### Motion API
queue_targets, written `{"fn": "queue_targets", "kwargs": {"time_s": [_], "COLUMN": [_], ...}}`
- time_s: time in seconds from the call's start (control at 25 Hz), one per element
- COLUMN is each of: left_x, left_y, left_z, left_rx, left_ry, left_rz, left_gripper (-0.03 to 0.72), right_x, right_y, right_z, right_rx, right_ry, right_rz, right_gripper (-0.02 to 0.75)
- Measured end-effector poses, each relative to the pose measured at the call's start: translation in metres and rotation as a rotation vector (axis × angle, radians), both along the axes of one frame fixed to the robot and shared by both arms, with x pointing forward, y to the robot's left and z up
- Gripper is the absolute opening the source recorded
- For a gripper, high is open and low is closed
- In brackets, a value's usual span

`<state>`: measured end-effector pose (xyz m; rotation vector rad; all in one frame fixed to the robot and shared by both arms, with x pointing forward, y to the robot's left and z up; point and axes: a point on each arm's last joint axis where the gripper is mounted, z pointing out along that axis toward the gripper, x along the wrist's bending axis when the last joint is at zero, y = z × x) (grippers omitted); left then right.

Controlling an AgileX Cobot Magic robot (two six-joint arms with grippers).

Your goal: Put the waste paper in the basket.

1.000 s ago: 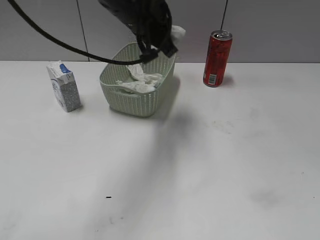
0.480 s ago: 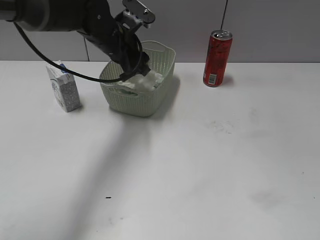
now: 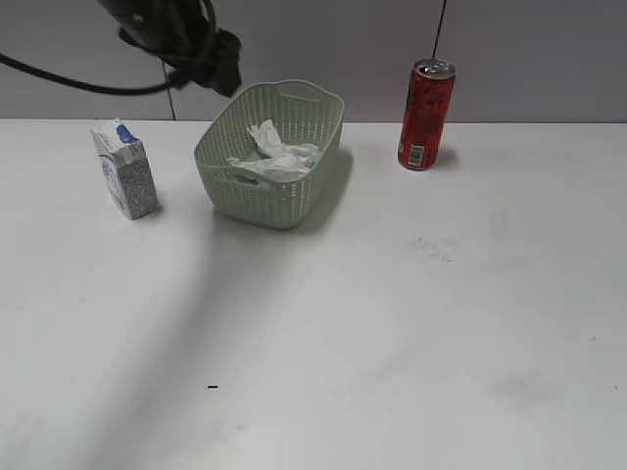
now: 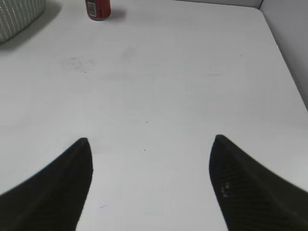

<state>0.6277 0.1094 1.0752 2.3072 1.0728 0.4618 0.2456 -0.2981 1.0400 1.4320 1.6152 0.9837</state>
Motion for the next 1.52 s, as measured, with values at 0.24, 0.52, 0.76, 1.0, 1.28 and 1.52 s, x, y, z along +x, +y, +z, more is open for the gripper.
{"fn": "queue_targets", "kwargs": {"time_s": [0.24,0.52,0.76,1.0,1.28,1.52], "left_x": [-0.033,-0.115,-0.207,-0.279,-0.340,-0.372], "left_y": [0.075,0.148,0.165,0.169,0.178,0.182], "left_z": [0.077,0.138,0.144,0.103,0.027,-0.011], "left_rx": [-0.016,-0.007,-0.045,-0.126,-0.129,-0.180], "left_ry": [-0.038,-0.041,-0.163,-0.247,-0.241,-0.304], "left_rz": [0.133,0.281,0.312,0.319,0.371,0.420], "left_gripper": [0.612,0.591,0.590,0.585,0.580,0.580], "right_x": [0.000,0.000,0.000,0.000,0.000,0.000], "right_y": [0.002,0.002,0.002,0.002,0.002,0.002], "right_z": [0.000,0.000,0.000,0.000,0.000,0.000], "right_rx": [0.019,0.019,0.019,0.019,0.020,0.020], "right_ry": [0.000,-0.001,-0.002,-0.002,-0.003,-0.003], "right_rz": [0.011,0.011,0.011,0.011,0.011,0.011], "right_gripper": [0.571,0.571,0.571,0.571,0.571,0.571]}}
